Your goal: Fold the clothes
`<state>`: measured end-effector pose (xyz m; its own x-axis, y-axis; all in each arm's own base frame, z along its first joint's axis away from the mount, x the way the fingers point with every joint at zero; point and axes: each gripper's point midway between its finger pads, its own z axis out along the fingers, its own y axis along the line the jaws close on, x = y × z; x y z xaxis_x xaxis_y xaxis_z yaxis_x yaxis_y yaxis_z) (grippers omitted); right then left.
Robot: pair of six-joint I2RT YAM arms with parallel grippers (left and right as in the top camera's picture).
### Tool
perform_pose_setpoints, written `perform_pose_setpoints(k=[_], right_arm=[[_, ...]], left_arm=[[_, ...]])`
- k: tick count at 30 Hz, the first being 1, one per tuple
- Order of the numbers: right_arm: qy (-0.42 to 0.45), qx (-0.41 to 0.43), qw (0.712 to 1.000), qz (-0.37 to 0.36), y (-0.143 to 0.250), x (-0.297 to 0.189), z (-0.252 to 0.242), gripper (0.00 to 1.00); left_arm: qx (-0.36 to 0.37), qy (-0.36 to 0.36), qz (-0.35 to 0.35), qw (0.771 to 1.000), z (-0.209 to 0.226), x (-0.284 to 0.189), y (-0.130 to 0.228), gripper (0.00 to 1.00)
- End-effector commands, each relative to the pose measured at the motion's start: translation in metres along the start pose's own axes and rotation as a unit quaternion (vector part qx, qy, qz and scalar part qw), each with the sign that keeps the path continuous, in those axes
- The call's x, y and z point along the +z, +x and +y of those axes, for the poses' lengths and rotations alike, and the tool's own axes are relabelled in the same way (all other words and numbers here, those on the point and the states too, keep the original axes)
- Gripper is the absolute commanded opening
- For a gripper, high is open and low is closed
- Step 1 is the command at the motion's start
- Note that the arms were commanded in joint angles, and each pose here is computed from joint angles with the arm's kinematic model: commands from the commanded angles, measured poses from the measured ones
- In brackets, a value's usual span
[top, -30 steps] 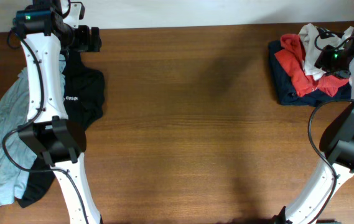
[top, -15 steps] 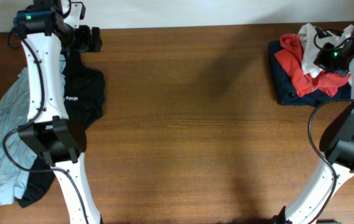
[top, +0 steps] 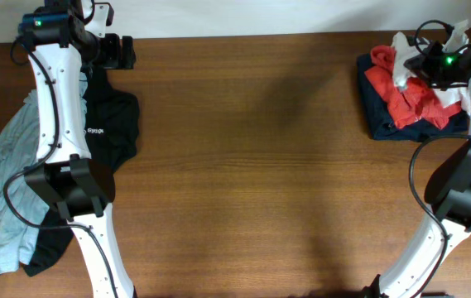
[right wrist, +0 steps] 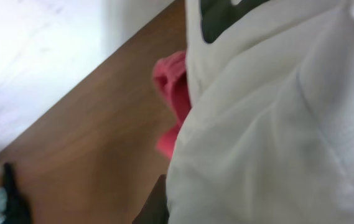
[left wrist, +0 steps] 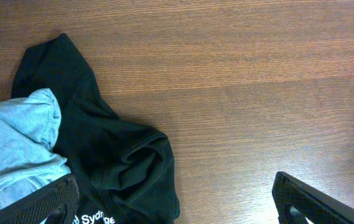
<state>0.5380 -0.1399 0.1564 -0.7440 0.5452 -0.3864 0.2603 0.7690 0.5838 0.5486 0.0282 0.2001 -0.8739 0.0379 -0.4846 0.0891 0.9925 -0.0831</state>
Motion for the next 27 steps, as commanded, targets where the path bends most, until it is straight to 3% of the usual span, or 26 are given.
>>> perform_pose_setpoints(k=[1,7,13,16,17,27], right_arm=[[-0.060,-0.024,0.998,0.013,0.009,-0.011,0.060,0.04],[-0.032,-0.023,0.998,0.058,0.039,0.004,0.072,0.04],[0.096,-0.020,0.992,0.085,0.060,0.007,0.040,0.06],[0.144,-0.015,0.985,0.093,0.065,0.002,0.022,0.65],[0.154,-0.012,0.983,0.096,0.067,-0.001,0.018,0.73],[0.125,-0.029,0.987,0.093,0.061,-0.028,0.020,0.72]], left_arm=[[0.000,0.001,-0.015,1.000,-0.005,-0.016,-0.005,0.99],[0.000,0.001,-0.016,1.000,-0.005,-0.016,-0.006,0.99],[0.000,0.000,-0.018,1.000,-0.004,-0.016,-0.007,0.99],[0.000,0.000,-0.018,1.000,-0.004,-0.016,-0.007,0.99],[0.000,0.000,-0.018,1.000,-0.004,-0.016,-0.007,0.99],[0.000,0.000,-0.019,1.000,-0.004,-0.016,-0.007,0.99]])
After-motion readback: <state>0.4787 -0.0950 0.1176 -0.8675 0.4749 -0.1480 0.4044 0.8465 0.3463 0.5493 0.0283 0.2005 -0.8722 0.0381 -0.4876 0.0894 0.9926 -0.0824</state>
